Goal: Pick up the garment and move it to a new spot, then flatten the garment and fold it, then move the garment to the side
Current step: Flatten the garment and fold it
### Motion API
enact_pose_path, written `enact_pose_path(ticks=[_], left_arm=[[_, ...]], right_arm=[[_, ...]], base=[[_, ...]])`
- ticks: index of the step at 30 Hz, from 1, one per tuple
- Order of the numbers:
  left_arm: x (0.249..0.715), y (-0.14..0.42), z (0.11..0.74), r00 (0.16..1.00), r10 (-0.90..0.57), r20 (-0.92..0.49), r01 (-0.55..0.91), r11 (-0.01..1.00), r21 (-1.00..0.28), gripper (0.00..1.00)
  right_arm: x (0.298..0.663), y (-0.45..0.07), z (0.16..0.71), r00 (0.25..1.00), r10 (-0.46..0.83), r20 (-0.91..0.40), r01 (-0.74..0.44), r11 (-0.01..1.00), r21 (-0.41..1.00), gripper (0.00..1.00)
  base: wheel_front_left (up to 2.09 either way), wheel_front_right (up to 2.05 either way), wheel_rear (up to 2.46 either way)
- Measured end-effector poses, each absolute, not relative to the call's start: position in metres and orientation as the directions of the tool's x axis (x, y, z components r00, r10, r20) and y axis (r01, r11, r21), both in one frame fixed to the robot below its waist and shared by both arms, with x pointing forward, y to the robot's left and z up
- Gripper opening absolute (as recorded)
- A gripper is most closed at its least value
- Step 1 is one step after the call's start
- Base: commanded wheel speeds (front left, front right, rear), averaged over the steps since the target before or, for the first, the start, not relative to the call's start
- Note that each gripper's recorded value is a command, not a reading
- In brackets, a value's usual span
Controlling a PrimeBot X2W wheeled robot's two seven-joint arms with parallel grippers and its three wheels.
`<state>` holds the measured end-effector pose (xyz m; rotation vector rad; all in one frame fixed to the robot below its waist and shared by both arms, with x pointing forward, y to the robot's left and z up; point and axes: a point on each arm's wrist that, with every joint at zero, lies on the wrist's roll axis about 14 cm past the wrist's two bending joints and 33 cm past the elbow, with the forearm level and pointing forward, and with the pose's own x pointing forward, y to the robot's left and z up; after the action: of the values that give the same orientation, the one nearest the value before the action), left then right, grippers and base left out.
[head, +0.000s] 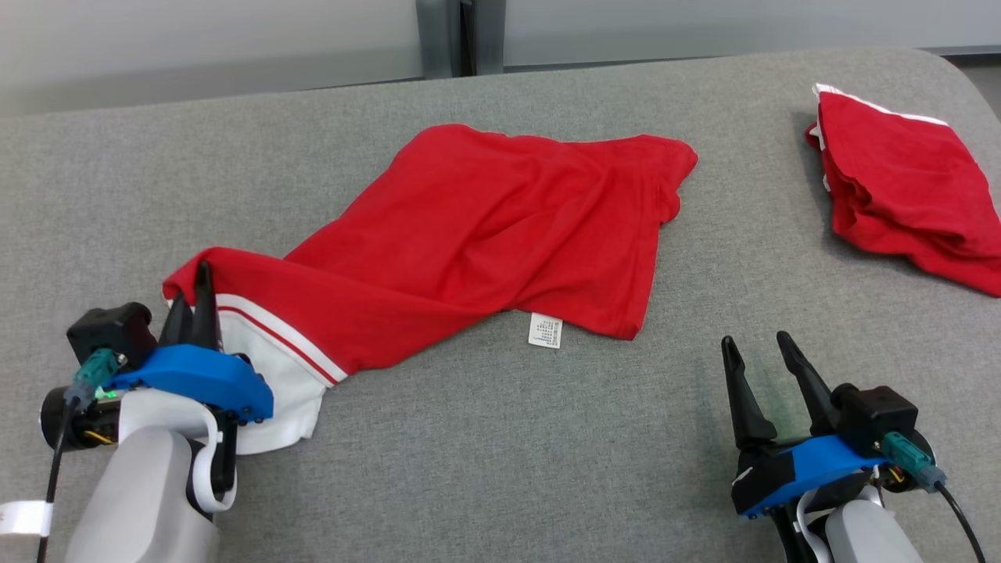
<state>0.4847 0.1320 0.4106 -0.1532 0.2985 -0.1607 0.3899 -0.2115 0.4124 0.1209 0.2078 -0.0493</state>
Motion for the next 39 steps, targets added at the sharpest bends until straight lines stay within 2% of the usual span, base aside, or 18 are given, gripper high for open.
enact_pose_path(ticks=[5,6,7,15,23,33,39], left_arm=[[0.498,0.140,0.396,0.946,-0.147,-0.289,0.102,0.981,-0.166,0.00],[0.499,0.140,0.395,0.946,-0.146,-0.288,0.100,0.980,-0.169,0.43],[0.499,0.138,0.394,0.946,-0.150,-0.286,0.102,0.979,-0.176,1.00],[0.490,0.133,0.419,0.966,-0.171,-0.195,0.127,0.967,-0.220,1.00],[0.456,0.134,0.451,0.980,-0.172,-0.096,0.143,0.956,-0.255,1.00],[0.390,0.133,0.448,0.984,-0.146,-0.103,0.112,0.953,-0.282,1.00],[0.374,0.137,0.441,0.984,-0.128,-0.126,0.092,0.960,-0.264,1.00]], right_arm=[[0.394,-0.214,0.410,0.976,-0.043,-0.214,0.068,0.992,0.111,1.00],[0.394,-0.214,0.410,0.976,-0.043,-0.214,0.068,0.992,0.111,1.00],[0.395,-0.214,0.410,0.976,-0.043,-0.211,0.068,0.992,0.111,1.00],[0.406,-0.205,0.433,0.990,-0.015,-0.139,0.032,0.993,0.114,1.00],[0.410,-0.192,0.464,0.999,0.021,-0.046,-0.016,0.994,0.109,1.00],[0.392,-0.182,0.480,0.999,0.048,-0.005,-0.047,0.993,0.111,1.00],[0.385,-0.178,0.480,0.998,0.059,-0.006,-0.058,0.991,0.122,1.00]], base=[[0.00,0.00,0.00],[0.00,0.00,0.00],[0.00,0.00,0.00],[0.00,0.00,0.00],[0.00,0.00,0.00],[0.00,0.00,0.00],[0.00,0.00,0.00]])
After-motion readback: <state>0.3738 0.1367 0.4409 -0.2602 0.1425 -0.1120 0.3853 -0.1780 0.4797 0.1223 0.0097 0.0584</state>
